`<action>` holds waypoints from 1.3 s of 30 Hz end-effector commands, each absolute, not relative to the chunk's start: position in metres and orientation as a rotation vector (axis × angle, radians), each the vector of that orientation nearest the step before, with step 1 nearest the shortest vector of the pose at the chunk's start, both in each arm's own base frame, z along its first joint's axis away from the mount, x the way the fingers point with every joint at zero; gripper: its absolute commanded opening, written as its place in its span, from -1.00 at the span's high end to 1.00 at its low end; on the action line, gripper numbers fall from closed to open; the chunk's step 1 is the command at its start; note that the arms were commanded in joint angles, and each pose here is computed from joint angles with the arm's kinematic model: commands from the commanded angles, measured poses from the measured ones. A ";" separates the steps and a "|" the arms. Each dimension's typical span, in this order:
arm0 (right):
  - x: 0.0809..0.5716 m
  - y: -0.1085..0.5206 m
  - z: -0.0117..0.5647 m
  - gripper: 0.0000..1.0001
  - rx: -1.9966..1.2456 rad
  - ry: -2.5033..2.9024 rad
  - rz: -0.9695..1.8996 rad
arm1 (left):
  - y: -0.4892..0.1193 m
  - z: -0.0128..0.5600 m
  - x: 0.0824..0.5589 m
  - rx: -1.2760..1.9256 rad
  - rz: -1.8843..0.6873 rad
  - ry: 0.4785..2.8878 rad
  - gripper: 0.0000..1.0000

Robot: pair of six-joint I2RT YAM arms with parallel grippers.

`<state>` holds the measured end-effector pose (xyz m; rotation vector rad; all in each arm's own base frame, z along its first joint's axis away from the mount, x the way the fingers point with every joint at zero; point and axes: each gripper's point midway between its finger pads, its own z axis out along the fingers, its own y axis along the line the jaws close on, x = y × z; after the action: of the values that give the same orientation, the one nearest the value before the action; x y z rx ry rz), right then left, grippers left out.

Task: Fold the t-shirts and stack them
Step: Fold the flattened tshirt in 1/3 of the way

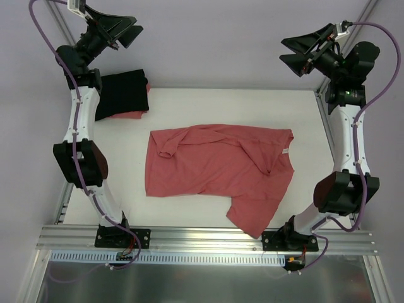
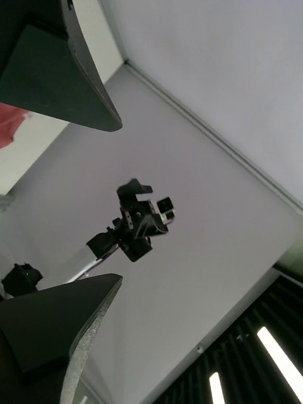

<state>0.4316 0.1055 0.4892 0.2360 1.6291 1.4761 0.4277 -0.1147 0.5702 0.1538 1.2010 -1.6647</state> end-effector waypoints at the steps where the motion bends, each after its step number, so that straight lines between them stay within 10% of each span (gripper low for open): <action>1: 0.393 0.118 0.541 -0.99 0.038 1.533 1.572 | -0.114 0.605 0.380 0.200 -1.747 1.180 -0.97; 11: 0.379 0.112 0.533 -0.99 0.010 1.607 1.350 | -0.096 0.596 0.358 0.327 -0.884 1.406 -0.97; 26: 0.346 0.048 0.499 -0.99 0.263 1.789 0.568 | -0.001 0.541 0.343 -0.097 -1.150 1.367 -0.97; 30: 0.342 0.041 0.491 -0.99 0.268 1.823 0.504 | 0.024 0.566 0.337 0.014 -0.554 1.406 -0.98; 39: 0.357 0.054 0.463 -0.99 0.199 1.911 0.567 | 0.025 0.487 0.355 0.039 -0.690 1.536 -0.90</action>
<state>0.3553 0.0487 0.4699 0.2601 1.8878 0.5589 0.3364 0.0209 0.5302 -0.0047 1.4585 -0.6247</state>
